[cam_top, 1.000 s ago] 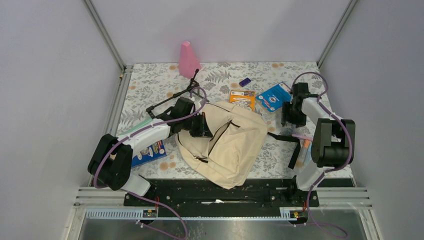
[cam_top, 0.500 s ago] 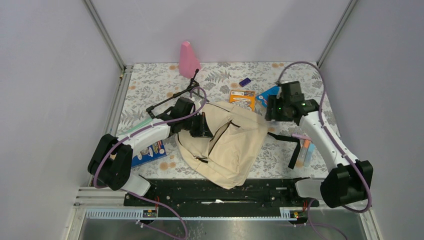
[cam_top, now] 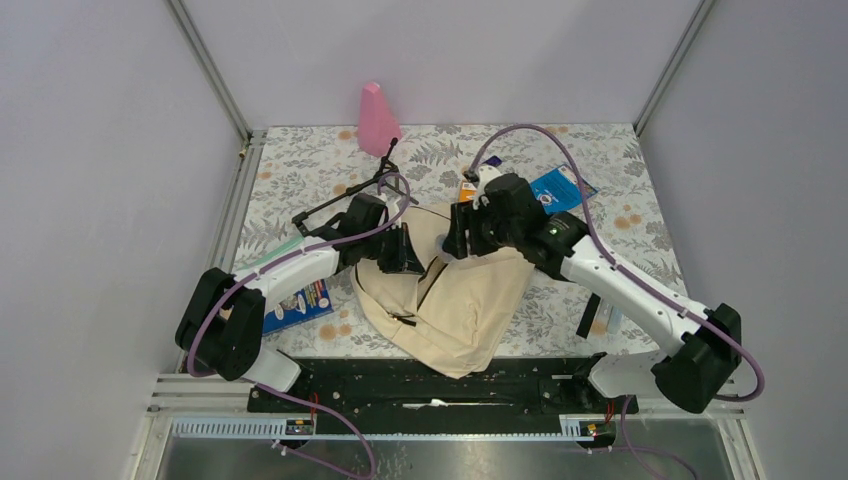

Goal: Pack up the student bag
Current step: Place the stationery in the student bag.

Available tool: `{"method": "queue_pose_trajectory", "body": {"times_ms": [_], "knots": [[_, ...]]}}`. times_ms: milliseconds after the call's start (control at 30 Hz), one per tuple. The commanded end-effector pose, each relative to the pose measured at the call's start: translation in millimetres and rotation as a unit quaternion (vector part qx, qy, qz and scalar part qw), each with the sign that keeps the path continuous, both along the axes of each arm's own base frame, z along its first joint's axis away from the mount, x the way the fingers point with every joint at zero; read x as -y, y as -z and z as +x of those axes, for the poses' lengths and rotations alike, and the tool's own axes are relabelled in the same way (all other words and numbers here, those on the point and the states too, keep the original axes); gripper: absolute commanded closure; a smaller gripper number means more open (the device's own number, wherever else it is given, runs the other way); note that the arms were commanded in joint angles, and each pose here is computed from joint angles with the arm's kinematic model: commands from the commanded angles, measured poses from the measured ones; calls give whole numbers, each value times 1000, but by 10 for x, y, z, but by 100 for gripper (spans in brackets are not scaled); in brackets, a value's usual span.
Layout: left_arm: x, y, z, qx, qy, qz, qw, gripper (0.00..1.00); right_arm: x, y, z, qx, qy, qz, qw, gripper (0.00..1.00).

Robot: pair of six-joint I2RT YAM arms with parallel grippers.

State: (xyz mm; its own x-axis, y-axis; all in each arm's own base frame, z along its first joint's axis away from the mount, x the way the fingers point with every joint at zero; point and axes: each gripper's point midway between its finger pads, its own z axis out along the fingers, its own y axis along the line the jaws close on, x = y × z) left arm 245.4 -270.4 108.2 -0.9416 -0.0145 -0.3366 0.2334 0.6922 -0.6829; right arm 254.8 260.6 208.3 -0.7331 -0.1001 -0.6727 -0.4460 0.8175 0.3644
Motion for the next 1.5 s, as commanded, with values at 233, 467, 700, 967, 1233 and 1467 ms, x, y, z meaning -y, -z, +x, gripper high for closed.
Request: {"method": "queue_pose_trajectory", "body": {"times_ms": [233,467,700,967,1233,1467], "knots": [[46,-203,148,33,-6,-23,999,100,-808,-29,207,64,-81,18,995,46],[-1,-203,205,27,-23,-35,999,100,-906,410,274,82,-89,0,993,46],[-69,-233,267,35,-37,-34,998,100,-794,811,234,64,-86,-47,993,47],[-103,-246,306,30,-46,-44,998,100,-610,982,84,50,-86,-68,993,47],[-100,-235,299,29,-44,-43,998,100,-584,1002,4,32,-156,-135,978,46],[-90,-256,292,29,-41,-48,998,100,-506,1133,-275,-12,-261,-196,945,41]]}}
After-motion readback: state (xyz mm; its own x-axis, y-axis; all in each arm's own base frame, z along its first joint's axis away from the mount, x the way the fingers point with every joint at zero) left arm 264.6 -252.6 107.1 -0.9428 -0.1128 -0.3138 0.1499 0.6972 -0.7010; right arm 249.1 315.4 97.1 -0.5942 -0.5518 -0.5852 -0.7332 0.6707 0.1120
